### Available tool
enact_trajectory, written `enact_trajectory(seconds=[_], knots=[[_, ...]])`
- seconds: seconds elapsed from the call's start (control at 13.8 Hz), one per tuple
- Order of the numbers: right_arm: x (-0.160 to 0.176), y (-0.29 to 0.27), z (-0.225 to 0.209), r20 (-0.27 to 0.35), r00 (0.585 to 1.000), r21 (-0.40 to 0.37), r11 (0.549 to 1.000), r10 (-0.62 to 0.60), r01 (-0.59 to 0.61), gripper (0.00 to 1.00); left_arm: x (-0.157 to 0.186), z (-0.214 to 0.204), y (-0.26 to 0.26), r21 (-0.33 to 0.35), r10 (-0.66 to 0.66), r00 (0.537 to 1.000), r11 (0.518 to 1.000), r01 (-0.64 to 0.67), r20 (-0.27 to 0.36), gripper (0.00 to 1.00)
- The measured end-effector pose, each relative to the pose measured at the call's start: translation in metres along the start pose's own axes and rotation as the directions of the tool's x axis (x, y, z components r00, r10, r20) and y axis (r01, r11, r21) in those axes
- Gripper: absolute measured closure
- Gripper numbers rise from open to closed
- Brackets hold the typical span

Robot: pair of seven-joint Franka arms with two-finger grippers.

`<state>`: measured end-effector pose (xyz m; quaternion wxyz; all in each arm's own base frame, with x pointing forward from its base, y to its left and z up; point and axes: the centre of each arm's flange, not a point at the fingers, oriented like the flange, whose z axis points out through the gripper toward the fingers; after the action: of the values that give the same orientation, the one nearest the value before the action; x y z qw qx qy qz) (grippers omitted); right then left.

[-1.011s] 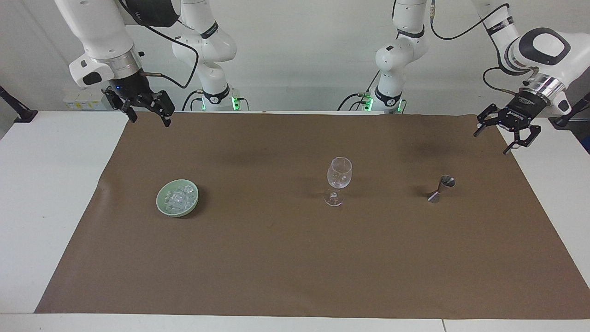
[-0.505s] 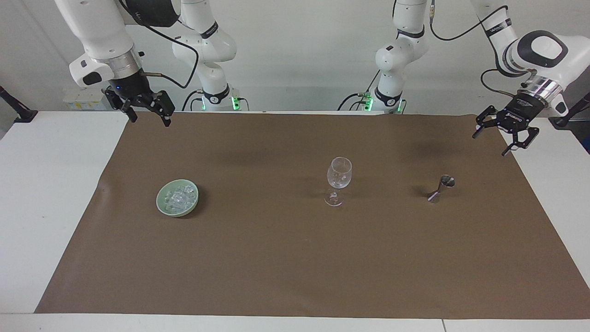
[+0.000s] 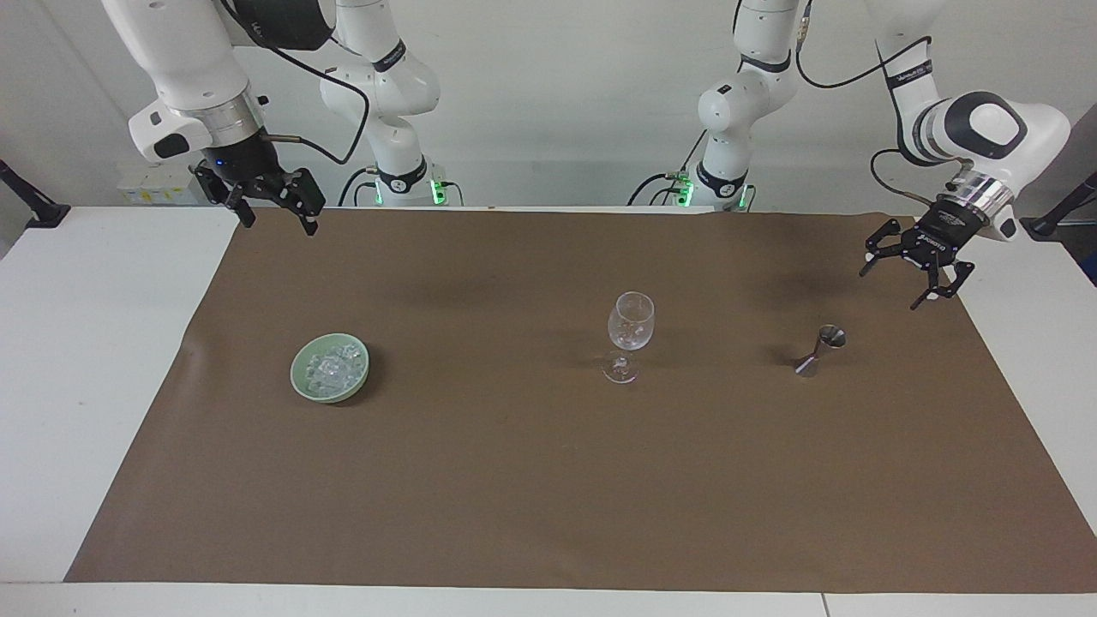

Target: Pour wine and add ice with both arms

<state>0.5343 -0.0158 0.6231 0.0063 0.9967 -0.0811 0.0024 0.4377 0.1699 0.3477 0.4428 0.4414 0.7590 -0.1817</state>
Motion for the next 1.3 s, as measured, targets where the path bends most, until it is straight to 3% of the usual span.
enact_trajectory(seconds=[0.51,1.3], knots=[[0.000,0.000,0.000,0.000,1.000,0.000,1.000,0.000,0.000,0.00,0.062,0.042,-0.008,-0.043,-0.054,0.994,0.997,0.058,0.090,0.00],[0.000,0.000,0.000,0.000,1.000,0.000,1.000,0.000,0.000,0.00,0.078,0.077,-0.017,-0.070,-0.135,0.978,0.987,0.148,0.160,0.00]])
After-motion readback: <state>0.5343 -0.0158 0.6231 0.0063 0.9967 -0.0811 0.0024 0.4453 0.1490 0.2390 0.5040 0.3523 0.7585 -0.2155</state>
